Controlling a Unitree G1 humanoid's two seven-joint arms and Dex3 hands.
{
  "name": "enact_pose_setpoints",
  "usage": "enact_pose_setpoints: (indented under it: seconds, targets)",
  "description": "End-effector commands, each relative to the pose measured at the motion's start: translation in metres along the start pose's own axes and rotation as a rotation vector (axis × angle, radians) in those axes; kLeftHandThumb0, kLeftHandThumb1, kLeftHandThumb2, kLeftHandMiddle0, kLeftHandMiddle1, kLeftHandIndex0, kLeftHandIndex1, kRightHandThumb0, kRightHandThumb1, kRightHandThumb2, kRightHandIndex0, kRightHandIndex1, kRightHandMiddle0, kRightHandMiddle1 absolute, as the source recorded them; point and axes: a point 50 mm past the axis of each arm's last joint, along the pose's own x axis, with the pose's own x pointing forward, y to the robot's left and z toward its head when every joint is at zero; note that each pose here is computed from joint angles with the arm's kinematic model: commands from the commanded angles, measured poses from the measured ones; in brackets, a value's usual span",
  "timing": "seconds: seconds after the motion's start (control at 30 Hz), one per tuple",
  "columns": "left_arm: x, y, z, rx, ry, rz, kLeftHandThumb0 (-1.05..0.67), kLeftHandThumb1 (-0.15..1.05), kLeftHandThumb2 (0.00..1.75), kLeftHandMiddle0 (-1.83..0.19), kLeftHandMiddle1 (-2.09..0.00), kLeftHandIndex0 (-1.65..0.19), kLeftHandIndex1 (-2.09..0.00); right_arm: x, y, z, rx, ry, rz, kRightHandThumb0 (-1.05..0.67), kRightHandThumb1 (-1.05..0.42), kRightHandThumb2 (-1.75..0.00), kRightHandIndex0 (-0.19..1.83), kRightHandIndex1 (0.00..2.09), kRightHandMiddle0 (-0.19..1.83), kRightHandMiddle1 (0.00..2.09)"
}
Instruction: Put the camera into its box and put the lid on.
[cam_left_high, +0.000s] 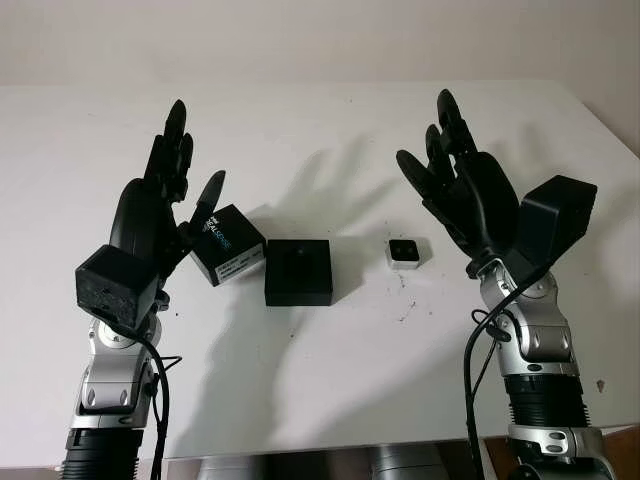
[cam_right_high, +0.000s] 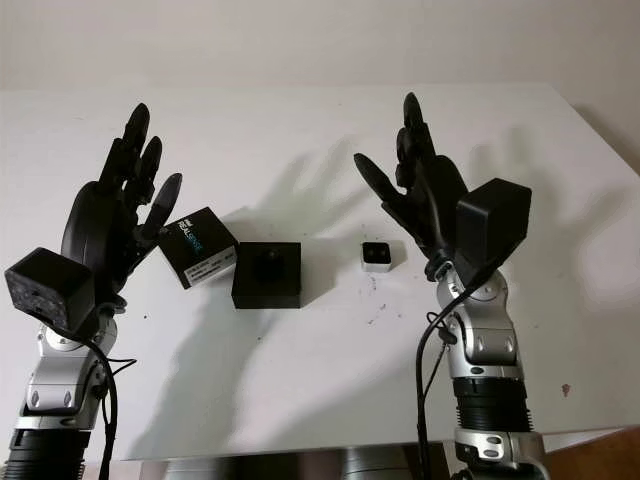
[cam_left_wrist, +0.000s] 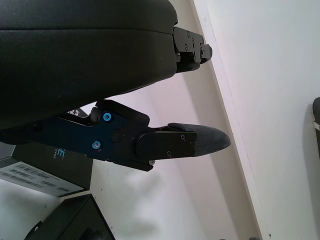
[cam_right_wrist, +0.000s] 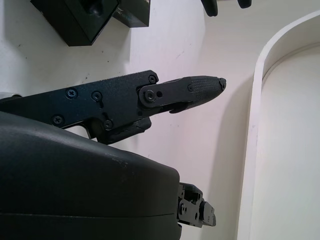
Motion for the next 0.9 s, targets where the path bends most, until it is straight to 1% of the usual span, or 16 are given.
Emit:
enact_pose_setpoints:
  seconds: [0.0,0.2,0.43,0.6,0.73,0.83,0.87]
  targets:
    - [-0.003,0.000,0.004,-0.015,-0.023,0.009,-0.58,1.05,0.41,-0.04,-0.05,0.01,-0.05,-0.003,-0.002,0.002,-0.016,-0.006,0.006,-0.59,-1.05,-0.15,-0.19,0.00,-0.19,0.00]
    - [-0.005,-0.003,0.002,-0.042,-0.007,0.018,-0.59,1.05,0.43,-0.03,-0.05,0.02,-0.05,-0.004,-0.003,0.001,-0.012,0.012,0.029,-0.60,-1.05,-0.14,-0.19,0.00,-0.19,0.00]
    - [-0.004,-0.006,0.001,-0.051,0.002,0.025,-0.60,1.05,0.43,-0.03,-0.05,0.03,-0.05,-0.004,-0.008,0.003,-0.017,0.026,0.042,-0.53,-1.05,-0.08,-0.19,0.00,-0.18,0.03]
    - [-0.004,-0.004,0.000,-0.046,0.004,0.044,-0.61,1.05,0.43,-0.03,-0.05,0.02,-0.05,0.000,-0.019,0.014,-0.138,0.060,0.079,-0.47,-1.02,-0.06,-0.11,0.05,-0.11,0.06]
    - [-0.005,-0.002,-0.001,-0.029,0.002,0.061,-0.61,1.05,0.43,-0.04,-0.06,0.01,-0.06,0.003,-0.028,0.025,-0.285,0.104,0.125,-0.34,-0.96,-0.04,-0.03,0.09,0.00,0.12]
    - [-0.007,-0.001,0.000,-0.027,-0.005,0.080,-0.61,1.05,0.43,-0.05,-0.06,-0.01,-0.06,0.006,-0.033,0.032,-0.407,0.106,0.158,-0.25,-0.92,-0.03,0.03,0.11,0.04,0.14]
    - [-0.008,-0.001,0.000,-0.025,-0.006,0.086,-0.60,1.05,0.42,-0.06,-0.06,-0.01,-0.06,0.007,-0.034,0.034,-0.467,0.096,0.167,-0.21,-0.90,-0.03,0.08,0.14,0.08,0.16]
